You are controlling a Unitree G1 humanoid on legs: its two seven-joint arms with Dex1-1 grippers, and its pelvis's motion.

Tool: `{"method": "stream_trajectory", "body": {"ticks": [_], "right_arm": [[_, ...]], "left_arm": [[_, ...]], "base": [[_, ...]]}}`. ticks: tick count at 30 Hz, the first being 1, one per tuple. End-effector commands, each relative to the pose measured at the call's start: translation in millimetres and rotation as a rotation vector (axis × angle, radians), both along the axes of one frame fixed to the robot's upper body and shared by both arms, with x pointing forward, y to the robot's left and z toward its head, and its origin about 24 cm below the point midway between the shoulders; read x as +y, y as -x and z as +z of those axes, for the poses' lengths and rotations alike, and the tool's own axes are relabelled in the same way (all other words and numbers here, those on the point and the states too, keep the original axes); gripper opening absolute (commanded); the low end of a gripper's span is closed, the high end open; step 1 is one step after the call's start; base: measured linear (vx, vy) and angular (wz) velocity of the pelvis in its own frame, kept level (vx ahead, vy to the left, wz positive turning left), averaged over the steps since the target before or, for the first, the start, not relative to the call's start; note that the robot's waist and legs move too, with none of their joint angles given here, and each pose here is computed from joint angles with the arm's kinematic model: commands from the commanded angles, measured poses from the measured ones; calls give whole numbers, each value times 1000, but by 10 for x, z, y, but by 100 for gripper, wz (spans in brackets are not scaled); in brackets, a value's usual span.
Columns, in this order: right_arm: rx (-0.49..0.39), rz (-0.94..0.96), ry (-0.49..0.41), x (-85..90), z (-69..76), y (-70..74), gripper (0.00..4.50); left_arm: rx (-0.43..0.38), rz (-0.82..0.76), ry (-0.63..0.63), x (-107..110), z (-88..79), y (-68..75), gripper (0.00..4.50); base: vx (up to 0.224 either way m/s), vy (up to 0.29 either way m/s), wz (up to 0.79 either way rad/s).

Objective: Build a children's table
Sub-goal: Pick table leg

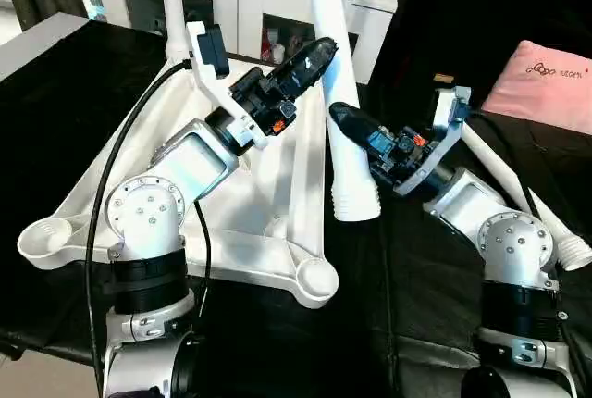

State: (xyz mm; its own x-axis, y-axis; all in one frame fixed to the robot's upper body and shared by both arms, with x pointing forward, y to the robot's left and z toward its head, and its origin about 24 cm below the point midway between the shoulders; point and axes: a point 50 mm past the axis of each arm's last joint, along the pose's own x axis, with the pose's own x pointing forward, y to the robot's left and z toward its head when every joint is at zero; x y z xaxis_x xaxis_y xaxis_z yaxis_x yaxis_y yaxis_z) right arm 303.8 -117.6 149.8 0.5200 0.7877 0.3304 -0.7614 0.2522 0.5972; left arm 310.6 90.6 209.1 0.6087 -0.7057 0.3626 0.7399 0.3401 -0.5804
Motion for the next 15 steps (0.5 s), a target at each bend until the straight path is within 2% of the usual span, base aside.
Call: {"method": "stream_trajectory", "body": {"ticks": [1,3,7,15], "right_arm": [[-62,9,32,47,81,32,184],[-90,-82,117,46,74,-32,184],[-144,-191,193,83,102,-108,184],[-233,-233,269,215,140,-108,184]], "left_arm": [[26,4,-35,-83,-8,-37,299],[21,56,-92,-67,-33,-75,316],[7,142,-172,-62,-66,-148,338],[-1,213,-179,-73,-32,-210,343]], "base": [[0,0,0],[0,0,0],[0,0,0],[0,0,0]]}}
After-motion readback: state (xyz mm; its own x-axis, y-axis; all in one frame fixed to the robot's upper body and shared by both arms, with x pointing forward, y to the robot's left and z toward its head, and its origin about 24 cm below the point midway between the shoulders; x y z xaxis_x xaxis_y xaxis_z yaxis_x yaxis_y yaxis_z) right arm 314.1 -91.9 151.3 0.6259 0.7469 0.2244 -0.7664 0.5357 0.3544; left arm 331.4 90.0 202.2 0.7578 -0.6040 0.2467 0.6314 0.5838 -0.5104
